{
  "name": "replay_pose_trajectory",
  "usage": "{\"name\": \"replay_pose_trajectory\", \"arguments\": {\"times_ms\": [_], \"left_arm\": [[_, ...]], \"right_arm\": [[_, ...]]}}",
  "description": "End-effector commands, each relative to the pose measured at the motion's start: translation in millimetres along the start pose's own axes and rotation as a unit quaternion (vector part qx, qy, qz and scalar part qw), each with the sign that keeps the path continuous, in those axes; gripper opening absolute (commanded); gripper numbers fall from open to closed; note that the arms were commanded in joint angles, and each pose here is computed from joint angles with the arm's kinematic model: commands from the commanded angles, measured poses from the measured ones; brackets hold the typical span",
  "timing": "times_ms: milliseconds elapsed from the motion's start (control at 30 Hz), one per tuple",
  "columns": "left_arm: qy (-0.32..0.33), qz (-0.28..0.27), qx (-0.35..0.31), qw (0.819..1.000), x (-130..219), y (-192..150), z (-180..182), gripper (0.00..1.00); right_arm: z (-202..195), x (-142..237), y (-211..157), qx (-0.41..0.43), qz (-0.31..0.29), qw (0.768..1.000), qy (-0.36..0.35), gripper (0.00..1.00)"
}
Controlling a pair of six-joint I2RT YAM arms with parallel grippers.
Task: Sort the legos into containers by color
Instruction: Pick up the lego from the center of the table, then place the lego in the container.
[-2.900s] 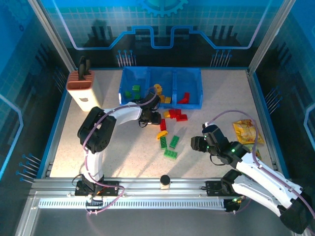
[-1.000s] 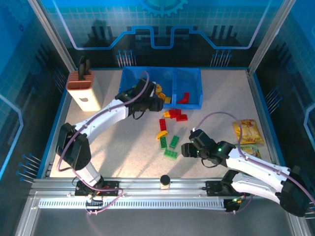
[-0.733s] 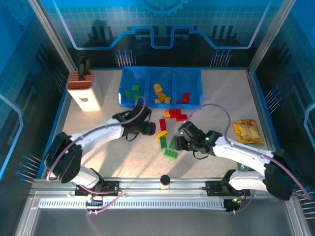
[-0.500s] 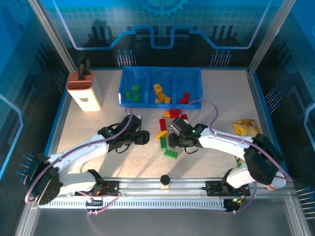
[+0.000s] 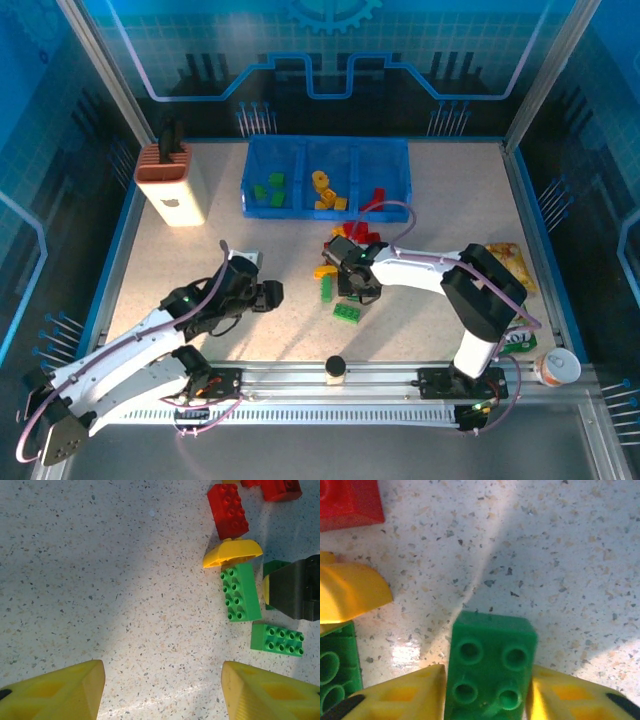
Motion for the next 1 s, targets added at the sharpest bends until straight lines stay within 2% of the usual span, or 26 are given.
{"name": "replay_pose_trajectory", "arguments": {"times_ms": [0, 167, 300, 433, 633, 967], "left_arm": [[0.011, 0.001, 0.002, 1.0, 3.4, -2.4, 3.2, 0.64], [0.002, -0.009, 0.003, 1.0, 12.8, 0.6, 1.7, 0.63], [-0.013, -0.03, 0.006, 0.999, 28.3, 4.2, 1.4, 0.62], [-0.035, -0.056, 0.011, 0.998, 50.2, 7.7, 2.1, 0.62], [-0.043, -0.066, 0.02, 0.997, 73.7, 6.4, 7.3, 0.62], [-0.062, -0.07, 0.031, 0.995, 89.0, 3.1, 11.3, 0.62]], "right_arm": [[5.1, 6.1, 3.2, 0.004, -0.003, 1.0, -0.017, 0.32], [16.5, 49.4, 27.9, 0.029, -0.06, 0.997, -0.023, 0.27], [39.0, 85.8, 59.5, 0.07, -0.123, 0.989, 0.031, 0.28], [63.8, 105.9, 94.2, 0.097, -0.167, 0.978, 0.076, 0.28], [92.2, 103.3, 144.9, 0.101, -0.187, 0.968, 0.132, 0.28], [146.1, 90.6, 204.9, 0.127, -0.218, 0.95, 0.186, 0.28]]}}
Point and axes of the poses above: each hand's point on the last joint's axis, 136 mm out from that joint toward the fingers, its own x axis back along the fingers, its own z axis along the line the jaws close on, y = z × x, the point moved 10 cm from there along x, back along the fingers, and after that the axes turned 5 degrees about x, right-handed, at the moved point
